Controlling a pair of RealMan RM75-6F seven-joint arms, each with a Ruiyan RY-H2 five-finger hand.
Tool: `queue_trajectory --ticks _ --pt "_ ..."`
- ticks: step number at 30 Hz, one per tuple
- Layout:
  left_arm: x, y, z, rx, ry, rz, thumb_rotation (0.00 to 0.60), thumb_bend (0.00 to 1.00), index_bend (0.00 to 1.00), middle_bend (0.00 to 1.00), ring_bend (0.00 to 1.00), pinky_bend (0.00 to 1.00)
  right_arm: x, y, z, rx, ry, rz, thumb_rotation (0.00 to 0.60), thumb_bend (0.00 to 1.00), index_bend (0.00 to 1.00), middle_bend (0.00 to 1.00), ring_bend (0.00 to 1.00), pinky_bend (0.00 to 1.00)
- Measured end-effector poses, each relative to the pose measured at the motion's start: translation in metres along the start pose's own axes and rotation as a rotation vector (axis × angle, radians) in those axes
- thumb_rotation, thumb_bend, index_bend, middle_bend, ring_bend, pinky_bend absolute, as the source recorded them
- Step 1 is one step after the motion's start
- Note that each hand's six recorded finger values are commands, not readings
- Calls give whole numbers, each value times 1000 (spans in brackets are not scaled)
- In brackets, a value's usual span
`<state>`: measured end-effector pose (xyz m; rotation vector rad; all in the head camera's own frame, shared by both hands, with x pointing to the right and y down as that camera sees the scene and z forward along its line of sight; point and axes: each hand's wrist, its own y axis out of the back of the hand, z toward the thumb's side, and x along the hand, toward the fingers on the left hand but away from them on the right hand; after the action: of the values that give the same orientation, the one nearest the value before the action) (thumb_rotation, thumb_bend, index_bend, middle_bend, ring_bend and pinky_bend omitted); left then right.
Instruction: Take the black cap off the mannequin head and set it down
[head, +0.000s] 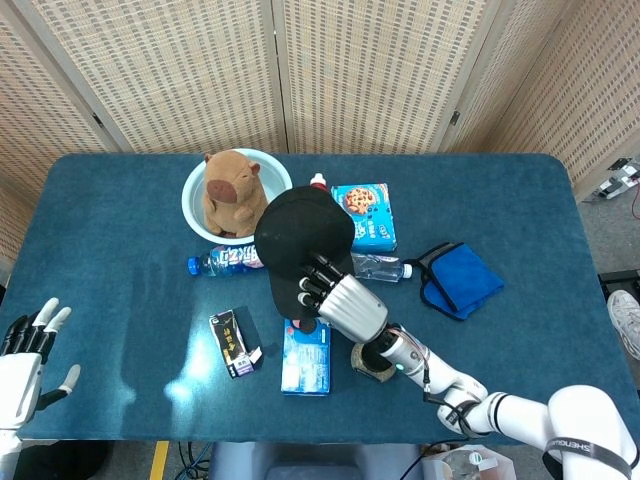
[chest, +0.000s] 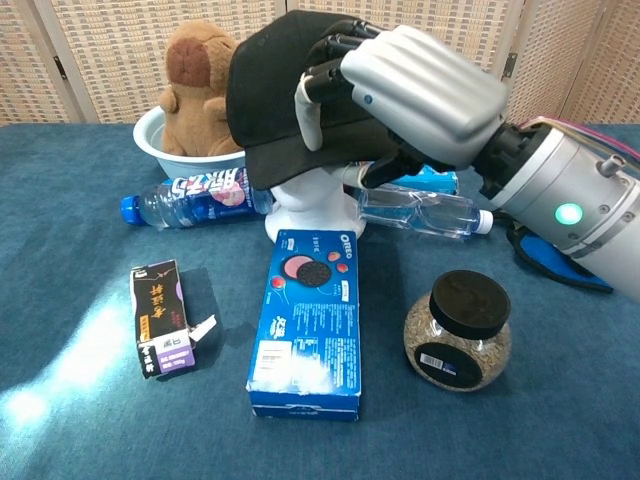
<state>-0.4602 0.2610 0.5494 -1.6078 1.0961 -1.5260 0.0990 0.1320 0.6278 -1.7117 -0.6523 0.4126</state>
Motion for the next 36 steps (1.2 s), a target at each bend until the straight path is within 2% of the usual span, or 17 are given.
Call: queue_trajectory --ticks 9,20,36 --pt "0 0 -2 0 4 2 600 311 94 0 0 0 -9 12 -7 -11 -26 -77 600 541 717 504 263 144" --pt "1 -1 -3 -1 6 1 600 311 94 0 0 0 -23 35 -23 -16 -104 -210 600 541 737 518 282 149" --pt "0 -2 -6 -3 11 -2 600 311 94 0 0 0 -51 58 -48 31 -186 -312 600 541 759 532 298 157"
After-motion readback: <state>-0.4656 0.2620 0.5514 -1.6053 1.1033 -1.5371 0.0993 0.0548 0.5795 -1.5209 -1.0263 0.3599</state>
